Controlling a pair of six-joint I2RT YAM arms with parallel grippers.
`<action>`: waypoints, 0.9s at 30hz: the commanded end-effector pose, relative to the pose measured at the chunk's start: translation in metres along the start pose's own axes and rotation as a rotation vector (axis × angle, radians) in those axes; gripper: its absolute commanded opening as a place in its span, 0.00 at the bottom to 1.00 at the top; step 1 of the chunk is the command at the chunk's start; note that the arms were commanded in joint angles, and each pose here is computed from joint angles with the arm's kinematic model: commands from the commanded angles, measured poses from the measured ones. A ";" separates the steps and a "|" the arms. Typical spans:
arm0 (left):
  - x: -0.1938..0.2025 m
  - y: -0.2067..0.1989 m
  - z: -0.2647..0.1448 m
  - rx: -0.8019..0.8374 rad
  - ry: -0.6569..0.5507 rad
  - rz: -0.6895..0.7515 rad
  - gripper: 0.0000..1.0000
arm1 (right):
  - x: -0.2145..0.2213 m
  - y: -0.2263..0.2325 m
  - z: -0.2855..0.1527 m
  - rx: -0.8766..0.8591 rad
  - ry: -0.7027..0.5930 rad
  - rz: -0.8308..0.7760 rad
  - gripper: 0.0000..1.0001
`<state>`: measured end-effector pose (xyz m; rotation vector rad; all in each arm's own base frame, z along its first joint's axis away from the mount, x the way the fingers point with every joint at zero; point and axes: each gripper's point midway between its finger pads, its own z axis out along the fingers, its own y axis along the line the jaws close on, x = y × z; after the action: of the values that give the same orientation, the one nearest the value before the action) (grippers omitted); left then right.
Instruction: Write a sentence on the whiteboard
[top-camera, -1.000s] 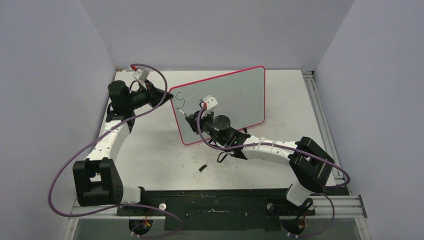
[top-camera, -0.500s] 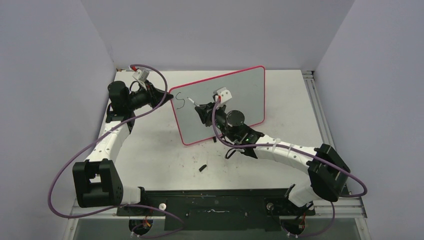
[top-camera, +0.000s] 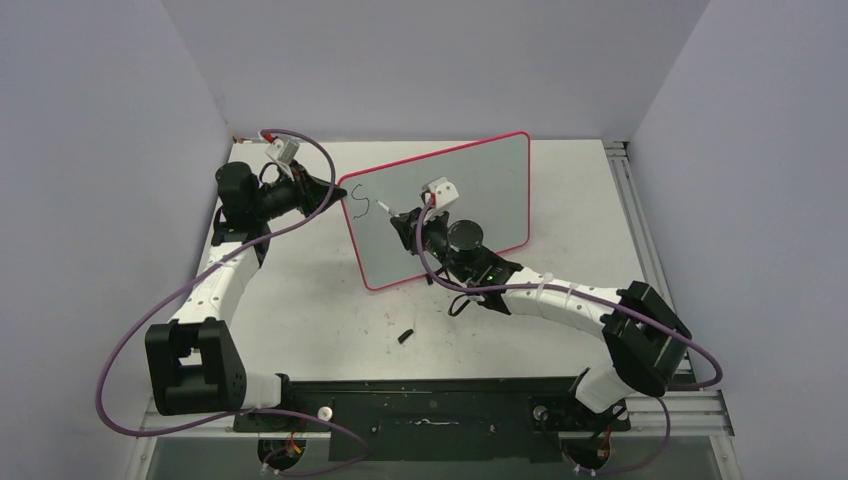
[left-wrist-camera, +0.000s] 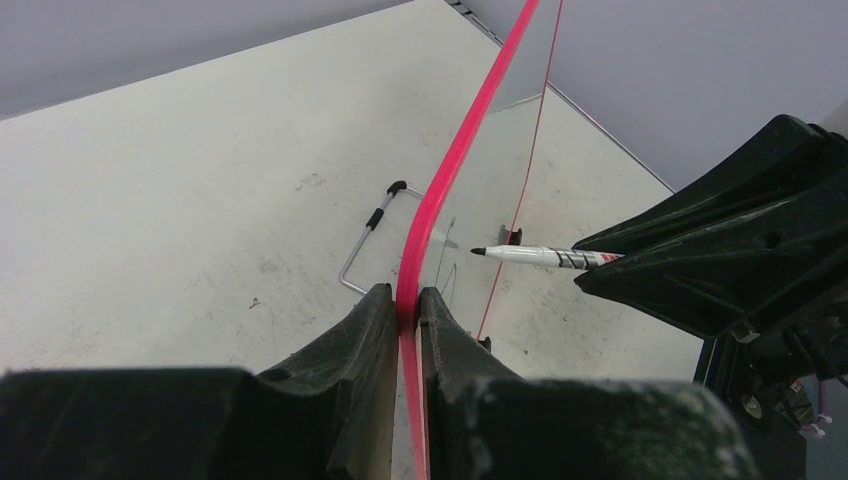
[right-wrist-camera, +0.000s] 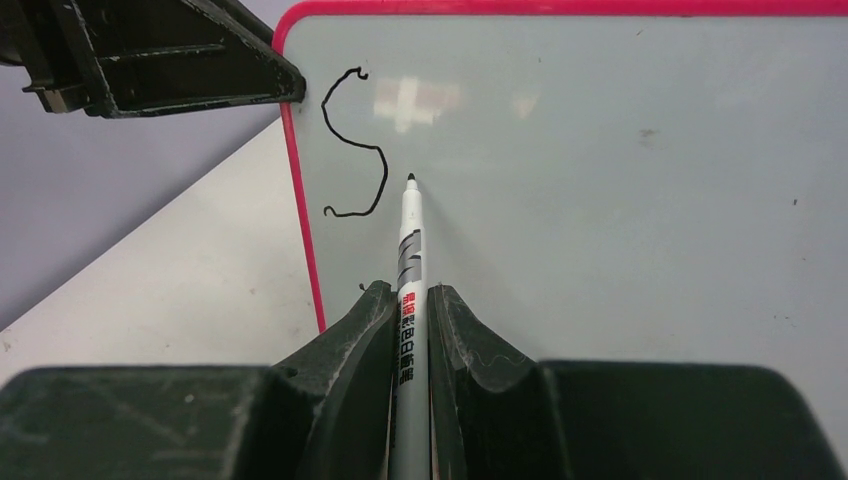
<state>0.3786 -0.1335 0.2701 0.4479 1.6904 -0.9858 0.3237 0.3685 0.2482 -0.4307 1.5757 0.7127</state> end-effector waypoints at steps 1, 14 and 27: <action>-0.005 -0.007 -0.005 0.013 -0.006 0.035 0.00 | -0.024 0.008 0.008 -0.027 -0.069 0.004 0.05; -0.006 -0.007 -0.005 0.015 -0.008 0.038 0.00 | -0.018 0.004 0.015 -0.002 -0.061 -0.005 0.05; -0.007 -0.008 -0.005 0.016 -0.011 0.043 0.00 | 0.014 0.003 0.001 0.012 0.008 0.005 0.05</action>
<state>0.3787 -0.1328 0.2693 0.4500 1.6901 -0.9810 0.3242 0.3769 0.2364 -0.4441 1.5923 0.7088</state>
